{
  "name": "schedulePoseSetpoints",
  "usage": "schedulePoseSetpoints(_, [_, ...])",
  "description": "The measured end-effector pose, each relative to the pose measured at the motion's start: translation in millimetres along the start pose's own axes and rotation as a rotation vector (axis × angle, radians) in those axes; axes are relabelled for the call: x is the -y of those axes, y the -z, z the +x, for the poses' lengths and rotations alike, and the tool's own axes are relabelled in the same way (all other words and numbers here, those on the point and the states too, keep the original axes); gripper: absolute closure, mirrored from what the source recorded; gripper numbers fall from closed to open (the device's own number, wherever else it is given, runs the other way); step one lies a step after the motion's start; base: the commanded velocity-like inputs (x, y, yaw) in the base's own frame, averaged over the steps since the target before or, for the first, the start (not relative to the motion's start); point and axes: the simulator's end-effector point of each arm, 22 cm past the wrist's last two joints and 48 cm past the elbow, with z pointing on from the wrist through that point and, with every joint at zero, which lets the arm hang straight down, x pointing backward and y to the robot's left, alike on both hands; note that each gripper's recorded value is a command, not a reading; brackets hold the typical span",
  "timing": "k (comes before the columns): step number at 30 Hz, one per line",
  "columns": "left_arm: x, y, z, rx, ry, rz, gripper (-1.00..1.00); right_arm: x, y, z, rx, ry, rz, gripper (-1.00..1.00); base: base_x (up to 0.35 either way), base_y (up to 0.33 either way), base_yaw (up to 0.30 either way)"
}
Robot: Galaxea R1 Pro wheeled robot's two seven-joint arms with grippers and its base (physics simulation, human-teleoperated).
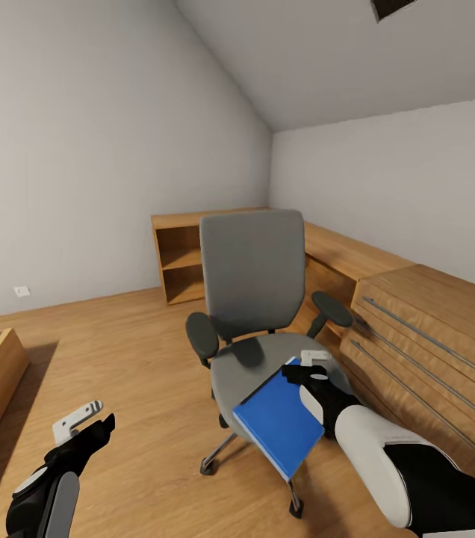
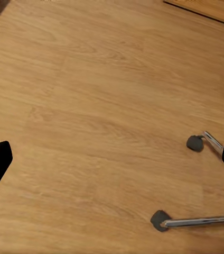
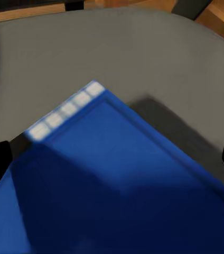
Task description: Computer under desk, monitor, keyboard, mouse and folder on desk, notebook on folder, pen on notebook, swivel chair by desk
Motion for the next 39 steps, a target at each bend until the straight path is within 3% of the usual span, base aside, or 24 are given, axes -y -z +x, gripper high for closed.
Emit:
schedulePoseSetpoints(18, [12,15.8,-32,-0.003,-0.001,-0.001,-1.0,-3,15.6,-37,0.006,0.0,-0.004,-1.0,0.0,0.0,0.0])
schedulePoseSetpoints(24, [16,21.3,-43,-0.002,-0.001,-0.003,-1.0,-3,23.3,-87,0.083,-0.016,-0.004,-1.0,0.0,0.0,0.0])
schedulePoseSetpoints(26, [17,23.0,-46,-0.003,-0.001,-0.003,-1.0,-3,28.6,-105,0.114,-0.024,-0.005,-1.0,0.0,0.0,0.0])
schedulePoseSetpoints(29, [18,24.8,-50,-0.003,-0.002,-0.004,-1.0,-3,42.0,-107,0.104,-0.033,-0.006,-1.0,0.0,0.0,0.0])
schedulePoseSetpoints(32, [17,24.7,-50,-0.002,-0.002,-0.005,-1.0,4,69.9,-106,0.116,-0.053,-0.003,-1.0,0.0,0.0,0.0])
schedulePoseSetpoints(35, [17,24.7,-50,-0.003,-0.002,-0.004,-1.0,6,104.2,-103,0.132,-0.11,-0.02,-1.0,0.0,0.0,0.0])
schedulePoseSetpoints(37, [17,24.7,-50,-0.003,-0.002,-0.004,-1.0,3,121.5,-108,0.142,-0.177,-0.057,-1.0,0.0,0.0,0.0])
schedulePoseSetpoints(38, [17,24.5,-49,-0.004,-0.003,-0.004,-1.0,-9,138.8,-107,0.123,-0.312,-0.147,-1.0,0.0,0.0,0.0])
schedulePoseSetpoints(39, [17,24.4,-49,-0.004,-0.003,-0.004,-1.0,-13,141.5,-106,0.115,-0.34,-0.168,-1.0,0.0,0.0,0.0])
